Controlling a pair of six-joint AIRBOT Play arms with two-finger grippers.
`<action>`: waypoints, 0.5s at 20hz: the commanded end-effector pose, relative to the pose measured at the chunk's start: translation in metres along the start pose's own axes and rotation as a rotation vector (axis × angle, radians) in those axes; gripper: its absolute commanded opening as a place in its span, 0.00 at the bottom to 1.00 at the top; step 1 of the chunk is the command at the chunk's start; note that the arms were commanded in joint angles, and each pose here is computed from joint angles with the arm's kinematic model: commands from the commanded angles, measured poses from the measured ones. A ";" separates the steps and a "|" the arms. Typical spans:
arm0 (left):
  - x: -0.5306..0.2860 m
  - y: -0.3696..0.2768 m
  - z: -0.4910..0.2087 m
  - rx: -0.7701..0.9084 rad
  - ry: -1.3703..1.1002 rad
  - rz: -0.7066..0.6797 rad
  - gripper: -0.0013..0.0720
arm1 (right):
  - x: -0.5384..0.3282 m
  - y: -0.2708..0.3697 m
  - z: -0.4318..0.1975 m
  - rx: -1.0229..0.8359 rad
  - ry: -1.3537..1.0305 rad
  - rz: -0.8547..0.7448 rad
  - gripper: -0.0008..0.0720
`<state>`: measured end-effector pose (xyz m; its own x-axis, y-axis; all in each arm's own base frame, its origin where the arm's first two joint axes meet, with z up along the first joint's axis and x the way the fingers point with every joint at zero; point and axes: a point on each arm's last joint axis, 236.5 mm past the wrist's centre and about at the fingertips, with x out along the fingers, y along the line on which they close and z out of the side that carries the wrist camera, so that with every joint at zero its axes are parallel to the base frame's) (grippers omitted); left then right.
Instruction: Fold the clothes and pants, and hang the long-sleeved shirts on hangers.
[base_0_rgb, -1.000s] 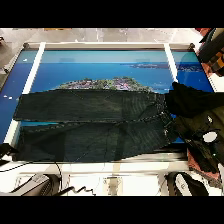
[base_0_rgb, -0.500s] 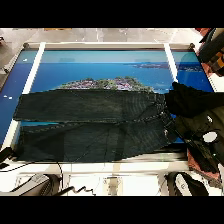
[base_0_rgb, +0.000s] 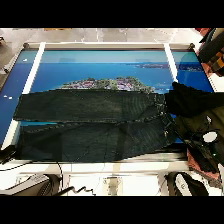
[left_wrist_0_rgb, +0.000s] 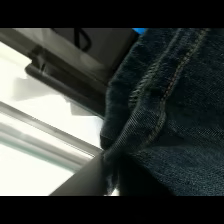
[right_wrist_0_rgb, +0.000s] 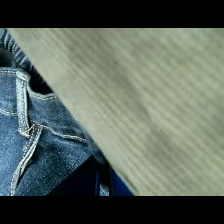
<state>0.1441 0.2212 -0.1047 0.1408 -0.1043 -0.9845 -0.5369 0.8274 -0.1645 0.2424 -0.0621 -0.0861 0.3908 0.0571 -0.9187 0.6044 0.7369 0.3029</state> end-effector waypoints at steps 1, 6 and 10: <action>0.002 -0.005 -0.011 0.038 0.049 -0.027 0.04 | 0.000 -0.004 -0.002 -0.016 0.009 -0.017 0.06; -0.013 -0.035 -0.041 0.229 0.174 -0.178 0.04 | -0.024 0.004 0.004 -0.046 -0.061 0.006 0.06; -0.041 -0.089 0.024 0.201 -0.094 -0.394 0.04 | -0.079 0.026 0.021 -0.108 -0.197 0.056 0.06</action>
<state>0.1556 0.1778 -0.0804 0.1760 -0.3188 -0.9313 -0.3402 0.8681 -0.3614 0.2424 -0.0629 -0.0368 0.4886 0.0043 -0.8725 0.5435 0.7808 0.3082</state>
